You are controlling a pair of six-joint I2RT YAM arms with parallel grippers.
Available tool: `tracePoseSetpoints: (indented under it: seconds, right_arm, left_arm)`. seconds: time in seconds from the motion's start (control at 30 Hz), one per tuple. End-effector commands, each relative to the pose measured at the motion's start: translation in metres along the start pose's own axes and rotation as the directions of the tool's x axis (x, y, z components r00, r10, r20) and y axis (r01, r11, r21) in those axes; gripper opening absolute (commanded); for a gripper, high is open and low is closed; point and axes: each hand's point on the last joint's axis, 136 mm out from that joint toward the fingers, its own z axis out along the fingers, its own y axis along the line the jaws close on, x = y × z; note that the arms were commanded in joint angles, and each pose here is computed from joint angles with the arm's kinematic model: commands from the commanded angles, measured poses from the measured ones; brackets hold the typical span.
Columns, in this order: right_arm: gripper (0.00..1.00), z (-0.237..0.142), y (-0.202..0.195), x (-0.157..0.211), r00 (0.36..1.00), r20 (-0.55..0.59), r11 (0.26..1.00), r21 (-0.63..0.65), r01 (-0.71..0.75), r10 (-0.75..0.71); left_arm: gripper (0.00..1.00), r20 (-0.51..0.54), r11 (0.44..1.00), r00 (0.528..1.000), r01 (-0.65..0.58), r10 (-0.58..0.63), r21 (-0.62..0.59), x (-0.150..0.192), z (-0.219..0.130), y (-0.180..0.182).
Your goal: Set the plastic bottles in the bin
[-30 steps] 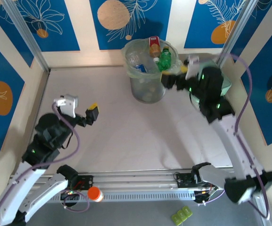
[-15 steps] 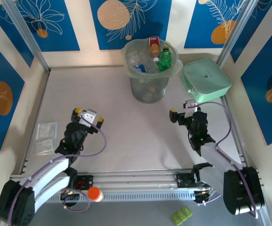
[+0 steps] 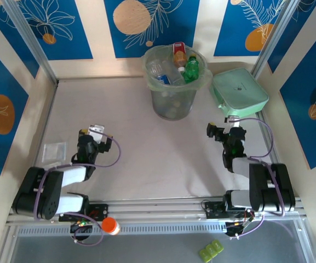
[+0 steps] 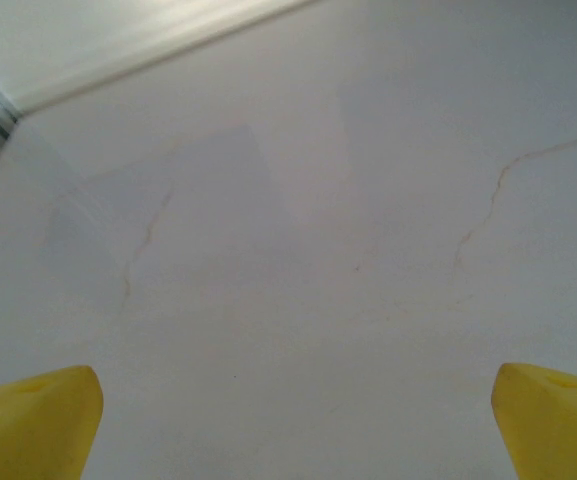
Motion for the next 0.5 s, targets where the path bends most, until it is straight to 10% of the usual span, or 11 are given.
tracePoseSetpoints:
  seconds: [0.0,0.23,0.47]
  right_arm:
    - [0.99,0.01,0.013,-0.005,0.994,0.113,0.998,-0.069,0.001,0.007]
    - [0.99,0.031,0.028,0.002,0.998,-0.055,0.989,-0.148,0.021,-0.03]
    - [0.99,0.03,0.028,0.001,0.998,-0.059,0.99,-0.139,0.026,-0.034]
  left_arm:
    - [0.99,0.052,0.999,0.998,0.035,-0.036,0.026,-0.035,0.016,0.003]
    - [0.99,0.172,0.965,0.966,0.218,-0.193,-0.145,-0.02,0.025,0.036]
    - [0.99,0.072,0.967,0.973,0.225,-0.218,-0.116,-0.013,0.039,0.035]
